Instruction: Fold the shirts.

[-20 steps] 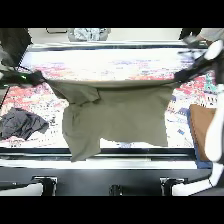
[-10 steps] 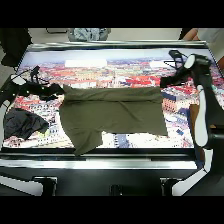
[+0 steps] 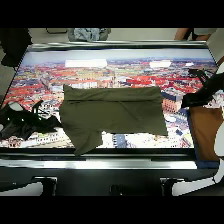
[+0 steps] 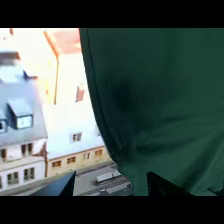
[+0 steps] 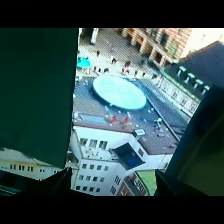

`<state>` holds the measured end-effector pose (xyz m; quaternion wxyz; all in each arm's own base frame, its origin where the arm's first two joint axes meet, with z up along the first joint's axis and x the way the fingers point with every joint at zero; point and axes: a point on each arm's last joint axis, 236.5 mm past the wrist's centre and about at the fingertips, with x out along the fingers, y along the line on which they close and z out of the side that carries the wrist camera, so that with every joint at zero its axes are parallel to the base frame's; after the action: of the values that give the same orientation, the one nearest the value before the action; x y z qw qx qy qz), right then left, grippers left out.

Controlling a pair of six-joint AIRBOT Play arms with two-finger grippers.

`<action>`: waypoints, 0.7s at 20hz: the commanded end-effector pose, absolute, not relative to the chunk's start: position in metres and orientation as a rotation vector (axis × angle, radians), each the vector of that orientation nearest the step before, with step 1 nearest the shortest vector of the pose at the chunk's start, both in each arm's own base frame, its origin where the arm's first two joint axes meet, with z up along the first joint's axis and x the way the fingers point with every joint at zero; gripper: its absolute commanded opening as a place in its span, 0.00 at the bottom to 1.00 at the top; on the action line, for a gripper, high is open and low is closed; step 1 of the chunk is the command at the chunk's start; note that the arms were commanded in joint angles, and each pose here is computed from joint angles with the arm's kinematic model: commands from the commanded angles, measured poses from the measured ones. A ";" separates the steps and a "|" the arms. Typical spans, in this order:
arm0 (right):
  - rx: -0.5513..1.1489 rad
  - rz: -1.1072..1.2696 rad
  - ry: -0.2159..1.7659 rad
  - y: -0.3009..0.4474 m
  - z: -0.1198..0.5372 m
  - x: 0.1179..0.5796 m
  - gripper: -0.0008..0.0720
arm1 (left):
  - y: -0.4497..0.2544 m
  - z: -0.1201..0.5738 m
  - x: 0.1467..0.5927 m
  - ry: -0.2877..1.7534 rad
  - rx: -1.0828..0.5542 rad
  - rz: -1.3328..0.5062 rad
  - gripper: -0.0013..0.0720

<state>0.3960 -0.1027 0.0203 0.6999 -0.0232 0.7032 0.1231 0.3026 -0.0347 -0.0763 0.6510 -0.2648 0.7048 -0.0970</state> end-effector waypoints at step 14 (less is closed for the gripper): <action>0.113 0.408 1.714 -0.051 -0.065 0.295 0.98 | -0.060 -0.107 0.319 1.379 -0.676 -0.155 0.12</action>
<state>0.3033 -0.0682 -0.0449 0.6344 0.0220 0.7551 0.1643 0.3141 -0.0605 -0.1074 0.7095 -0.3043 0.6313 -0.0738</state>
